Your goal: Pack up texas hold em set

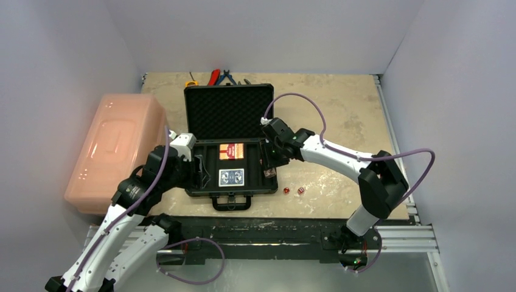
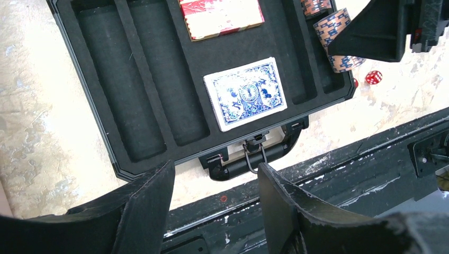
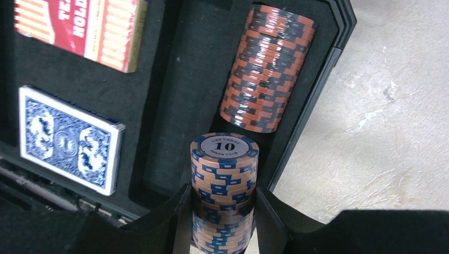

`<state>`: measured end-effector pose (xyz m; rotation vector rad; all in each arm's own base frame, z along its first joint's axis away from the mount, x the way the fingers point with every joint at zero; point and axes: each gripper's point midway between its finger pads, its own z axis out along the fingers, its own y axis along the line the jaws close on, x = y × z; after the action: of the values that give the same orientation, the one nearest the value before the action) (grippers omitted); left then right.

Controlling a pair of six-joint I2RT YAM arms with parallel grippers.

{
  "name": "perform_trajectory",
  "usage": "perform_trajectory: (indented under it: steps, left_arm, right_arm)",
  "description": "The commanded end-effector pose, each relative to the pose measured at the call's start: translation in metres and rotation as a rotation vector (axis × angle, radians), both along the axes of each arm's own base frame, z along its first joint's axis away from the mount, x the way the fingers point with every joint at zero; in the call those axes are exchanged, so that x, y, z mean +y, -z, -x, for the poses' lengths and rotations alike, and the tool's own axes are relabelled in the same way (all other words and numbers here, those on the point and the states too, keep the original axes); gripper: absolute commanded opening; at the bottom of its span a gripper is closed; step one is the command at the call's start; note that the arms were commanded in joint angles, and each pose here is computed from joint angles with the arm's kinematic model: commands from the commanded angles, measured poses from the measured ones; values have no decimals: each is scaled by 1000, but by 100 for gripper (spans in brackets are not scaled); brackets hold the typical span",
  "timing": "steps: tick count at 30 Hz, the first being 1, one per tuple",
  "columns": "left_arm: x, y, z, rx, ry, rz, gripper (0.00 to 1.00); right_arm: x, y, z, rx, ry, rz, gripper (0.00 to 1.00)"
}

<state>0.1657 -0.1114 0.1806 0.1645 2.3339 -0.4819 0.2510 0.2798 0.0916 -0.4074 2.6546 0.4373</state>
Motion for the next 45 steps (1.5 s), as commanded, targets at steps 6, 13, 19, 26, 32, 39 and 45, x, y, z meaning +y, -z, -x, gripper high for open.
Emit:
perform_trajectory:
  steps: [6, 13, 19, 26, 32, 39, 45]
  left_arm:
    - [-2, -3, -4, -20, -2, 8, 58]
    - [-4, -2, -4, -14, 4, 6, 58]
    - [-4, -2, -4, -16, 9, 7, 58]
    - [-4, -3, -4, -24, 11, 10, 58]
    - [-5, -5, -3, -32, 15, 9, 58]
    - [-5, -4, -2, -33, 19, 7, 58]
    - [-6, -4, -2, -32, 23, 4, 58]
  right_arm:
    - [7, -12, -13, -13, 97, -12, 0]
    - [3, -6, -12, 13, 150, 4, 0]
    - [1, -10, -11, 6, 169, -3, 26]
    - [-2, -15, -10, -1, 180, -5, 43]
    - [-3, -21, -10, -10, 183, -9, 54]
    - [-4, -30, -11, -26, 183, -21, 64]
    - [-6, -39, -11, -50, 158, -19, 64]
